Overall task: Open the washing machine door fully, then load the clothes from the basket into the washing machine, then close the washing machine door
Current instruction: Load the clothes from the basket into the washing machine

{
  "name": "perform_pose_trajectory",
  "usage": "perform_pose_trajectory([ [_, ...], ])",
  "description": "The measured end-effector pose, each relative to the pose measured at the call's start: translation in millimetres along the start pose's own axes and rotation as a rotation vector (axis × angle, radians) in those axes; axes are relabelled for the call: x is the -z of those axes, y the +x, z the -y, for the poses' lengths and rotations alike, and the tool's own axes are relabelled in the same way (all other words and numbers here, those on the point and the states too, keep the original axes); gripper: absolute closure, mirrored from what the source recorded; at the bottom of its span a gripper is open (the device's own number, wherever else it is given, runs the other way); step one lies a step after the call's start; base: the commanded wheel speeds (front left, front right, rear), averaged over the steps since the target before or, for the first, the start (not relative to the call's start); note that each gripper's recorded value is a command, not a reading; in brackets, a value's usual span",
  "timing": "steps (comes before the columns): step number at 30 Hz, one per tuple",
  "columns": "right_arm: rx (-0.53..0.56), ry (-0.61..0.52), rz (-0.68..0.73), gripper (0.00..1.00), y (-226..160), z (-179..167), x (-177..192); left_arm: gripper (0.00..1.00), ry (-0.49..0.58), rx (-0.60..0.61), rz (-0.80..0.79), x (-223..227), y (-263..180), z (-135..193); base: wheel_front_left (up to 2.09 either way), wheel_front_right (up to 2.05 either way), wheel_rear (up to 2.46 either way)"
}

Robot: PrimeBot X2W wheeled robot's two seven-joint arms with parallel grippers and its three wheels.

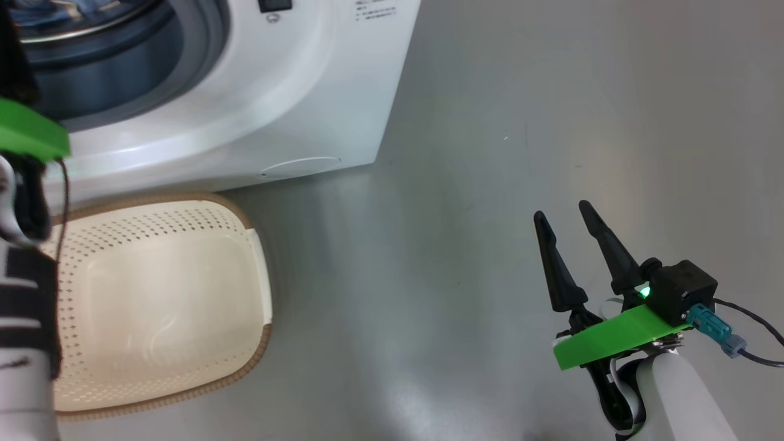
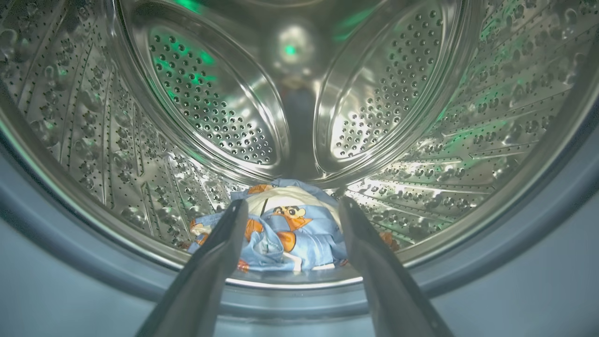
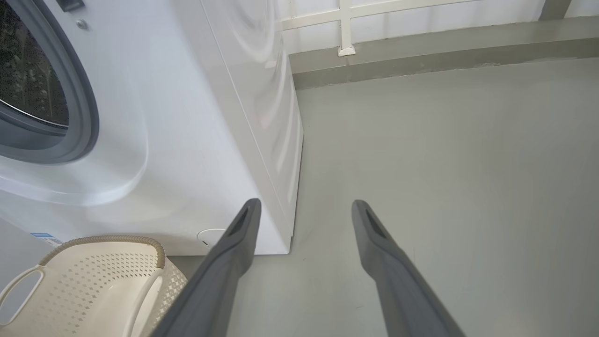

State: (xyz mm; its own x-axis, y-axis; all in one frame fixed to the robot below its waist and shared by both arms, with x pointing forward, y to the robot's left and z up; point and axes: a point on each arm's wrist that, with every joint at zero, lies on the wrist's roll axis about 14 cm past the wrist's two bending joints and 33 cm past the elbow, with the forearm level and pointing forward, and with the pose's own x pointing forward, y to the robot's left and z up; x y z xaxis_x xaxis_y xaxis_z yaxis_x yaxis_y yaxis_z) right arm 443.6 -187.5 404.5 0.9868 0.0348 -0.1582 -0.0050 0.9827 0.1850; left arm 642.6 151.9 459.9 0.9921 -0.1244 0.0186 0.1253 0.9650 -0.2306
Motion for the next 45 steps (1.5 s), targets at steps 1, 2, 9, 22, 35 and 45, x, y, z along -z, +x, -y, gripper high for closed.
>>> perform_pose_trajectory([
  [1,-0.001,-0.003,0.003,0.00,0.3,-0.4,-1.0,0.00,-0.002,-0.001,-0.004,2.0,-4.0,0.2,0.00,0.00,0.00],
  [2,-0.003,-0.003,0.007,0.00,0.7,-1.1,-2.3,0.00,-0.003,-0.002,-0.009,4.0,-8.5,-0.2,0.00,0.00,0.00],
  [9,-0.015,-0.004,0.032,0.00,2.0,-5.8,-11.4,0.00,0.009,-0.019,-0.046,16.3,-45.0,-7.0,0.00,0.00,0.00],
  [22,-0.019,-0.033,0.062,0.00,-10.4,-9.2,-25.5,0.00,0.002,-0.094,-0.090,26.3,-133.2,-22.0,0.00,0.00,0.00],
  [35,-0.023,-0.043,0.079,0.00,-40.4,-9.5,-36.0,0.00,0.016,-0.133,-0.095,17.2,-199.0,-24.3,0.00,0.00,0.00],
  [45,0.005,-0.054,0.084,0.00,-72.6,1.6,-39.0,0.00,0.039,-0.135,-0.099,10.5,-243.6,-22.0,0.00,0.00,0.00],
])
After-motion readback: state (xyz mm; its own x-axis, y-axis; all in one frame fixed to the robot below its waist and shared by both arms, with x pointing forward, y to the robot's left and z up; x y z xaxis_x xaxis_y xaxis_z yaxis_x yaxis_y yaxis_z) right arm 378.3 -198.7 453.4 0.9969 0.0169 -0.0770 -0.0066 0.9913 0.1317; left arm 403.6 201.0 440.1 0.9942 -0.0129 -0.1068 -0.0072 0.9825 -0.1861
